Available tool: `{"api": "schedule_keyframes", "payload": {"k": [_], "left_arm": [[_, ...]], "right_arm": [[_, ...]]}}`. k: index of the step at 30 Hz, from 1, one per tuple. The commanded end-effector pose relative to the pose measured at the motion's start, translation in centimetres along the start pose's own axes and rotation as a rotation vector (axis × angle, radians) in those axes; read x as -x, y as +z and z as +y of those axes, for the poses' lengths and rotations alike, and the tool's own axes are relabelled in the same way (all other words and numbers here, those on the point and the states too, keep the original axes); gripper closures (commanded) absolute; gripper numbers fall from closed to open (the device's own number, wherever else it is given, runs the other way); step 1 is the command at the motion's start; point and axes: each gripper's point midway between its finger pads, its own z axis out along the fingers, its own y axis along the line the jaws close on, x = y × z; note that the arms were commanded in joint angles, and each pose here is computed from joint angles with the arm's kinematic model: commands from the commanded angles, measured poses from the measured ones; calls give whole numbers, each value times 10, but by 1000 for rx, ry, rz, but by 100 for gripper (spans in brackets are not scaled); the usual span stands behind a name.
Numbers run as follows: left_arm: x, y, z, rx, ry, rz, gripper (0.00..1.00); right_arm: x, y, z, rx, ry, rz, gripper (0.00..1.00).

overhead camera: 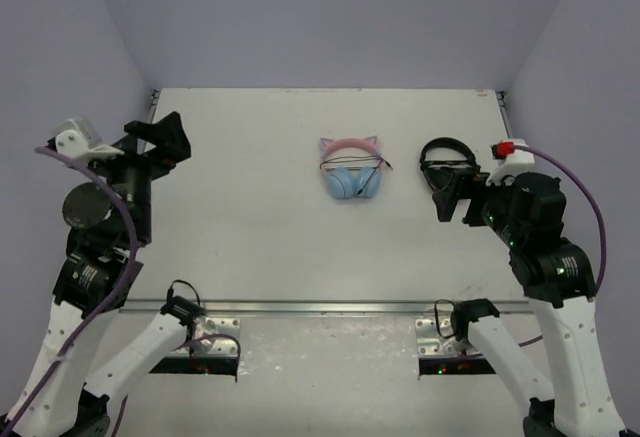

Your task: Wrap the headphones

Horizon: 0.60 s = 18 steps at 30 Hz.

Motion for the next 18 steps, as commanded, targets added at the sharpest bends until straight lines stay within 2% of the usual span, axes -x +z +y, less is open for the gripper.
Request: {"api": "schedule_keyframes", "payload": {"k": [1, 4, 8, 15, 18], "left_arm": [[-75, -11, 37, 87, 161, 228, 0], [-108, -22, 61, 90, 262, 269, 0], [-151, -31, 69, 27, 261, 321, 0], [-127, -35, 95, 153, 271, 219, 0], [-132, -31, 105, 181, 268, 227, 0]], "right_arm": [[-7, -9, -3, -10, -26, 4, 1], [-14, -16, -7, -20, -44, -26, 1], [-14, -16, -5, -2, -48, -47, 1], [-25, -3, -7, -8, -21, -17, 1], [-28, -1, -10, -23, -21, -13, 1]]}}
